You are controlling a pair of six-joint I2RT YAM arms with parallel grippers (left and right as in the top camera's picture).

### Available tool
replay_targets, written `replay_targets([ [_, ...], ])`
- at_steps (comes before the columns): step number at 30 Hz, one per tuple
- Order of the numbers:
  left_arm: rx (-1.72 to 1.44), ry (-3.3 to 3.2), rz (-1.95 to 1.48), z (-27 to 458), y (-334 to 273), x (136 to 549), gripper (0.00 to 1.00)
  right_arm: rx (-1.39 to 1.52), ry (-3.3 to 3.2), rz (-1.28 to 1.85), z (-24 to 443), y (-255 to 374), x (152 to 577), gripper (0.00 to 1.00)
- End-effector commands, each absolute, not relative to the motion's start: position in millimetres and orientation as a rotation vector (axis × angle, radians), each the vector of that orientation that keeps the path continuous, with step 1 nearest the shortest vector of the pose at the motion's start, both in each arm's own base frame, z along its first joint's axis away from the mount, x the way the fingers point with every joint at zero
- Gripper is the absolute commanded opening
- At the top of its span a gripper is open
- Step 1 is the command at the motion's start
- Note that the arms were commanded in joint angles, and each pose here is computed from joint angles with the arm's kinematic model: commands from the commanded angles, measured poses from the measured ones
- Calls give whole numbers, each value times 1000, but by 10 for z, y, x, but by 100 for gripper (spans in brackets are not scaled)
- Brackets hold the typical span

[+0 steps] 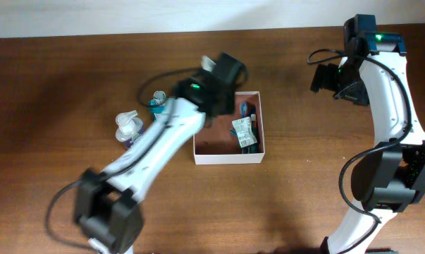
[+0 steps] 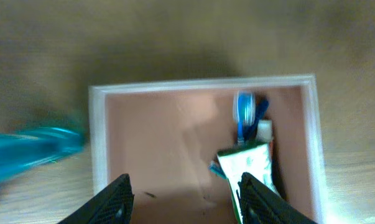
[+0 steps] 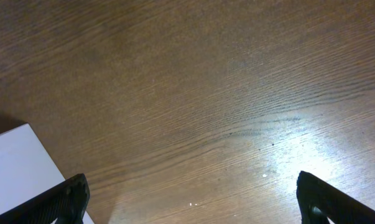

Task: Pack container
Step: 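Open the left gripper and move it over the clear pump bottle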

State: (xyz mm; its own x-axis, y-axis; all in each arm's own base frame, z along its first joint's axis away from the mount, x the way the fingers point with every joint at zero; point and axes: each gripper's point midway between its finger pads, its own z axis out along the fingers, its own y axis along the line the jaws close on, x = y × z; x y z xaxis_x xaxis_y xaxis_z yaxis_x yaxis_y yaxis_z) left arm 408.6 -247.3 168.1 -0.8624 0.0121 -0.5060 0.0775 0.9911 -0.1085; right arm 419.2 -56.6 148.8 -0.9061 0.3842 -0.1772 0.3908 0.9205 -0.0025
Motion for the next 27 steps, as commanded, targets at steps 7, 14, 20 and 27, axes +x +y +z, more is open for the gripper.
replay_targets([
  [7, -3, 2418, -157, 2885, -1578, 3921, 55, 591, 2881, -70, 1576, -590, 4204, 99],
  [14, -153, 2646, 28, 2592, -819, 3556, 59, 591, 2881, -70, 1576, -590, 4205, 99],
  [20, -84, 2729, 113, 2515, -436, 3457, 66, 591, 2881, -70, 1576, -590, 4204, 99],
  [27, 124, 2758, 38, 2462, -279, 3496, 70, 591, 2881, -70, 1576, -590, 4204, 98],
])
